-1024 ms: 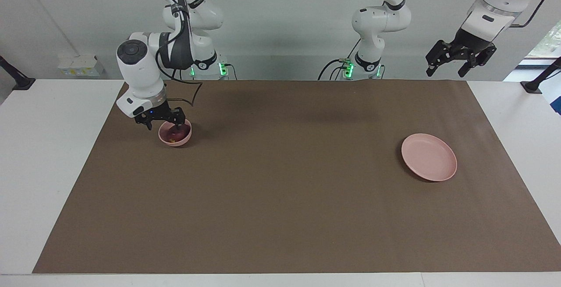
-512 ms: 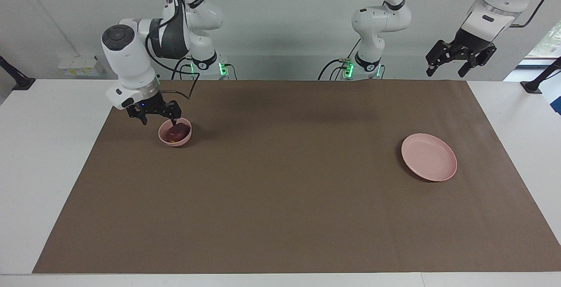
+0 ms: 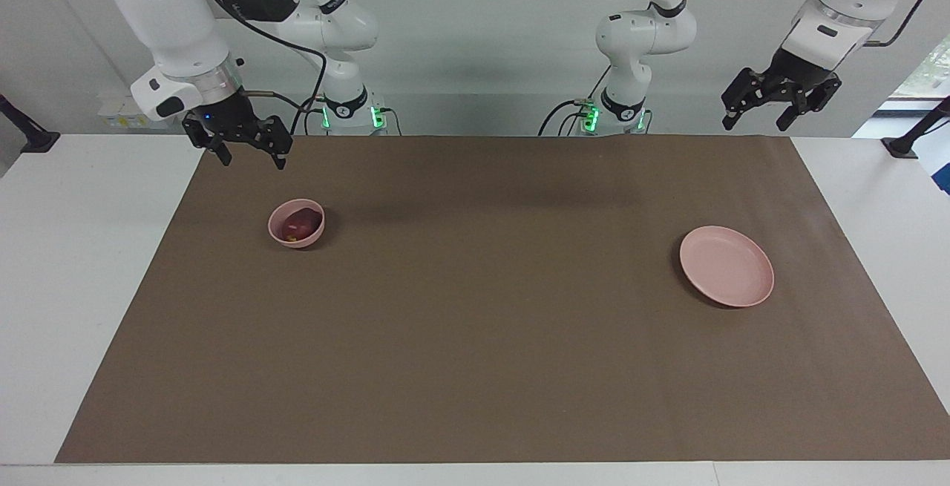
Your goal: Move apple from plate to bowl
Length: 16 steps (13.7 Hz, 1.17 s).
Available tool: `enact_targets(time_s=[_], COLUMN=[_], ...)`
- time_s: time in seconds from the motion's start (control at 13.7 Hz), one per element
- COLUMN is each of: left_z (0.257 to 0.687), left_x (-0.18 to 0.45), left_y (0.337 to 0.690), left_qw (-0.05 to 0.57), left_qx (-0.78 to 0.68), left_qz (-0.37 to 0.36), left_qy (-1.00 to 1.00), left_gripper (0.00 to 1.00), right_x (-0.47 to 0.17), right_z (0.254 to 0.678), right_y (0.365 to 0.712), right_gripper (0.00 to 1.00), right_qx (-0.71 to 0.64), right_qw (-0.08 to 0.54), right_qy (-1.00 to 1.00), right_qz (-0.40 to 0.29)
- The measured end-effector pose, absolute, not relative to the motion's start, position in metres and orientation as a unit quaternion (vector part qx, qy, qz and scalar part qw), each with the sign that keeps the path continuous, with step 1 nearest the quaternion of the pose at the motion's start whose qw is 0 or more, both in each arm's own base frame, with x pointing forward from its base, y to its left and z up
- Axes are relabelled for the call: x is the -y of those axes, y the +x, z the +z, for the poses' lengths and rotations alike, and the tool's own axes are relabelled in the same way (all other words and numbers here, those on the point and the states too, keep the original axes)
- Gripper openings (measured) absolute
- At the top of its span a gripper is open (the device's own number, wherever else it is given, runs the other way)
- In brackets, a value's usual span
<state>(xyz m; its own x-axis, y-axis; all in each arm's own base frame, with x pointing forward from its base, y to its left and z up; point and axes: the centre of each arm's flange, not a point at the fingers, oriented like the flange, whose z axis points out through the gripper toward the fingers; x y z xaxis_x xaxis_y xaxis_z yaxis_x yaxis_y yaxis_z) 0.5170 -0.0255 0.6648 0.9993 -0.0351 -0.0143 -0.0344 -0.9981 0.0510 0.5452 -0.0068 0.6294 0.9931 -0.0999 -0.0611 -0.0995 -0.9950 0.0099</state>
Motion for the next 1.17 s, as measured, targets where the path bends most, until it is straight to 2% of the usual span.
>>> enact_targets(time_s=[0.51,0.95,1.17], left_z=[0.665,0.665,0.665], left_x=[0.025,0.025,0.025], left_y=[0.517,0.517,0.517], left_qw=[0.025,0.025,0.025], left_qx=[0.017,0.017,0.017], left_qz=[-0.008,-0.008,-0.008], left_qy=[1.000,1.000,1.000], left_gripper=[1.00,1.00,1.00], right_x=[0.005,-0.001,0.000], right_z=[0.641,0.649,0.652], right_y=[0.554,0.545,0.540], right_gripper=[1.00,1.00,1.00], right_qx=[0.049,0.042,0.042], right_qw=[0.002,0.001,0.001], right_qy=[0.998,0.999,0.999], right_qz=[-0.027,0.001,-0.006])
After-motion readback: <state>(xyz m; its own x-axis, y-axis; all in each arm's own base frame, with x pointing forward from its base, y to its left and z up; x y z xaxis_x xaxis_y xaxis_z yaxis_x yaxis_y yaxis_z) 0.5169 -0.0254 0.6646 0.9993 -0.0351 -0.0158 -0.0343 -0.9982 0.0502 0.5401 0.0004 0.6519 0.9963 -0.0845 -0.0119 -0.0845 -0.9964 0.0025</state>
